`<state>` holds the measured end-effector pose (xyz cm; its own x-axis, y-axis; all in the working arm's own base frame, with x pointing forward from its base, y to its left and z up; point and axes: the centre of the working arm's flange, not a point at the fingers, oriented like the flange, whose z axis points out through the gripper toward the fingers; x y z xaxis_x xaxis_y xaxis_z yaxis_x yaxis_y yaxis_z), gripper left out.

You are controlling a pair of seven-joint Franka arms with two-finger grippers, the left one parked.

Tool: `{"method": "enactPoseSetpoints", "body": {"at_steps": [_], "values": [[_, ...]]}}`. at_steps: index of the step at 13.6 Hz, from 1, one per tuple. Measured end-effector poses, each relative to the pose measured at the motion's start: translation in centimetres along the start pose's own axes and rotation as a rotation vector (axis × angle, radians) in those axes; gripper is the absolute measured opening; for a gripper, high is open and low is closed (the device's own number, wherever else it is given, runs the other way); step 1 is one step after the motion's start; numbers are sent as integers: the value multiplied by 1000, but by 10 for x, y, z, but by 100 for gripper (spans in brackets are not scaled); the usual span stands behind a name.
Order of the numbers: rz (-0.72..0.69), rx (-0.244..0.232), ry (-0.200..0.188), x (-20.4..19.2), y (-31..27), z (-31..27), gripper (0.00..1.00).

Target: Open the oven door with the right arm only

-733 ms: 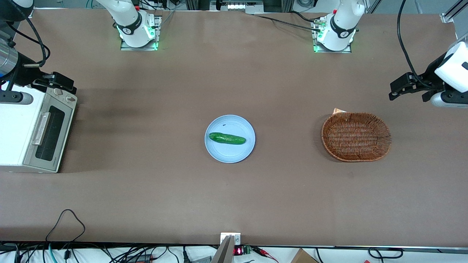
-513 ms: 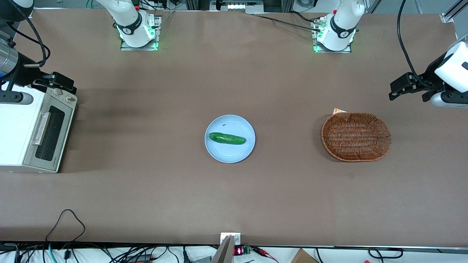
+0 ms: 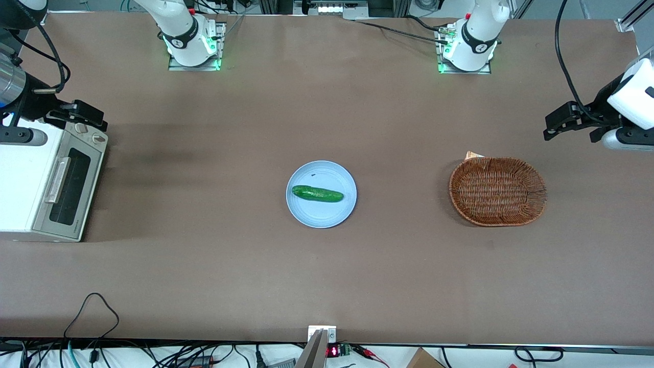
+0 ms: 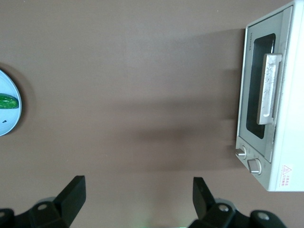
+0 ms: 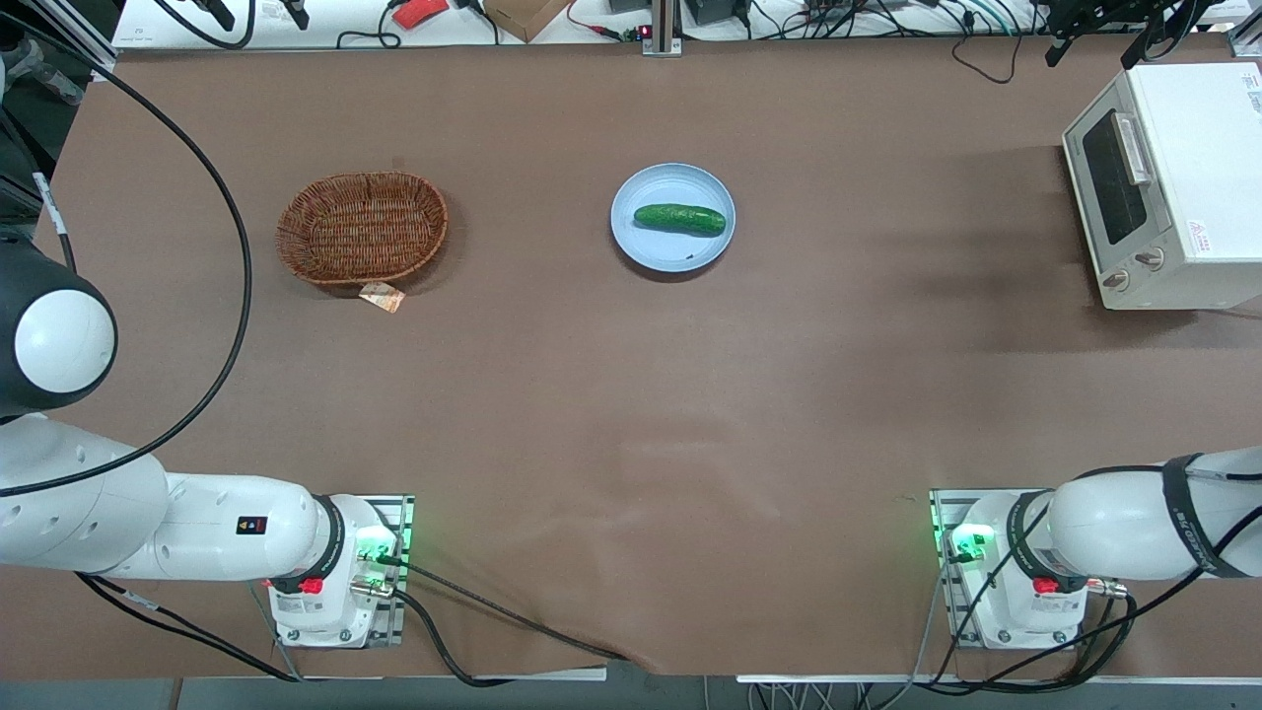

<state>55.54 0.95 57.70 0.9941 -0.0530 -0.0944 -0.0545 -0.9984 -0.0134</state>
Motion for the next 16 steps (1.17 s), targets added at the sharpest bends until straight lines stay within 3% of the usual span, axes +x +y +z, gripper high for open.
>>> {"method": "enactPoseSetpoints", "body": {"at_steps": [12,14,16], "values": [[-1,-2,-22,-3,-1,1,100],[-1,-1,-19,-3,-1,-1,96],[-2,-1,-20,-4,-2,-1,73]]}}
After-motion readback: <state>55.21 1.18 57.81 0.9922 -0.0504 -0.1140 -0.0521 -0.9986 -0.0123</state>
